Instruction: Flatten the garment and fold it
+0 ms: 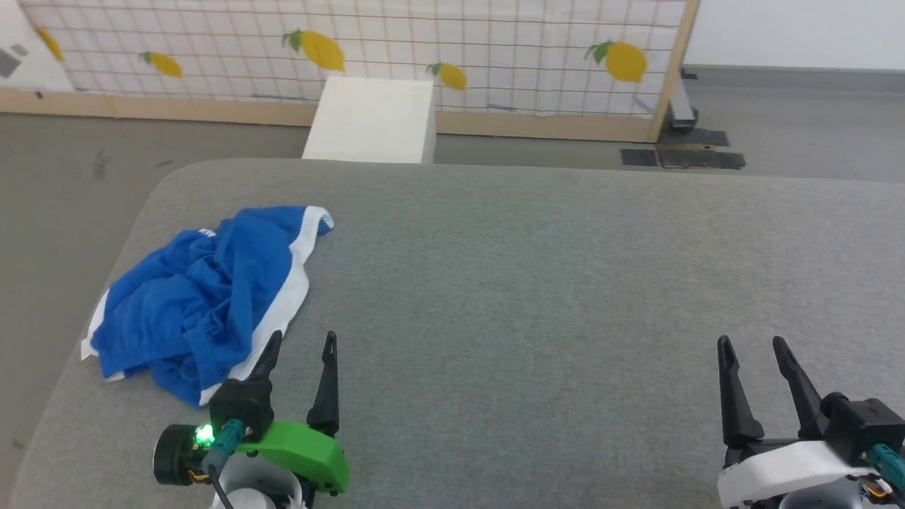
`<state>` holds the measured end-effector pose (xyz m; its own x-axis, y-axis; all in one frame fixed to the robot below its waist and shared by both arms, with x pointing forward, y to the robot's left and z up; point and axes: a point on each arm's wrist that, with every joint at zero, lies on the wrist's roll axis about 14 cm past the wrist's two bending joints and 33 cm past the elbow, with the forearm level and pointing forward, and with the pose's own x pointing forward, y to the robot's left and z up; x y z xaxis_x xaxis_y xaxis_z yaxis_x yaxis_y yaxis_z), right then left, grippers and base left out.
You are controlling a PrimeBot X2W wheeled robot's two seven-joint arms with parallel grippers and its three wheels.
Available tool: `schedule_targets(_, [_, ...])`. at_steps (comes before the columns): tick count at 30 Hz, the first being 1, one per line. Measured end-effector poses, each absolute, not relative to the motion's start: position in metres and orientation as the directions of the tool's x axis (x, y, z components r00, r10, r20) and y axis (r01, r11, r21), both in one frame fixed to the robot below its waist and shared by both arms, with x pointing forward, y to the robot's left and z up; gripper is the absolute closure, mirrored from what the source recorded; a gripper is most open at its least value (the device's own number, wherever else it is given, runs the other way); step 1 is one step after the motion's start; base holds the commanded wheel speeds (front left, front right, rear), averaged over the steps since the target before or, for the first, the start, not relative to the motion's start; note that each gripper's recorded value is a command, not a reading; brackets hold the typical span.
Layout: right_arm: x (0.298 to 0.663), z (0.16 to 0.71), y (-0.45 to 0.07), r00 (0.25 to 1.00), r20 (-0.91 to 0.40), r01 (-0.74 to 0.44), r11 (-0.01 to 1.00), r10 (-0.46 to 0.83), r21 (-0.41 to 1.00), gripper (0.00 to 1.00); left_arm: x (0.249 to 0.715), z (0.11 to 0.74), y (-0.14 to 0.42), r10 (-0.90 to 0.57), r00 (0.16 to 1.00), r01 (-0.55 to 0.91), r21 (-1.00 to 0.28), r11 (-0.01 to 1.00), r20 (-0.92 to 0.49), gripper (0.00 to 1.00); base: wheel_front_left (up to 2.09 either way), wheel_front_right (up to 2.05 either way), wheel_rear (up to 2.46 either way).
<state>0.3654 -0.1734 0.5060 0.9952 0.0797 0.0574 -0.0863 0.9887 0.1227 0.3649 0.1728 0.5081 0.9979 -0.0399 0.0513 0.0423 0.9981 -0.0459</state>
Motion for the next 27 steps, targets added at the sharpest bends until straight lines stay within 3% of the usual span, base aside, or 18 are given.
schedule_targets(27, [0.395, 0.488, -0.044, 0.900, 0.032, -0.434, 0.888, 0.434, 0.152, 0.00, 0.288, 0.504, 0.281, 0.315, 0.947, -0.310, -0.075, 0.948, 0.064, 0.00, 0.00, 0.00, 0.00])
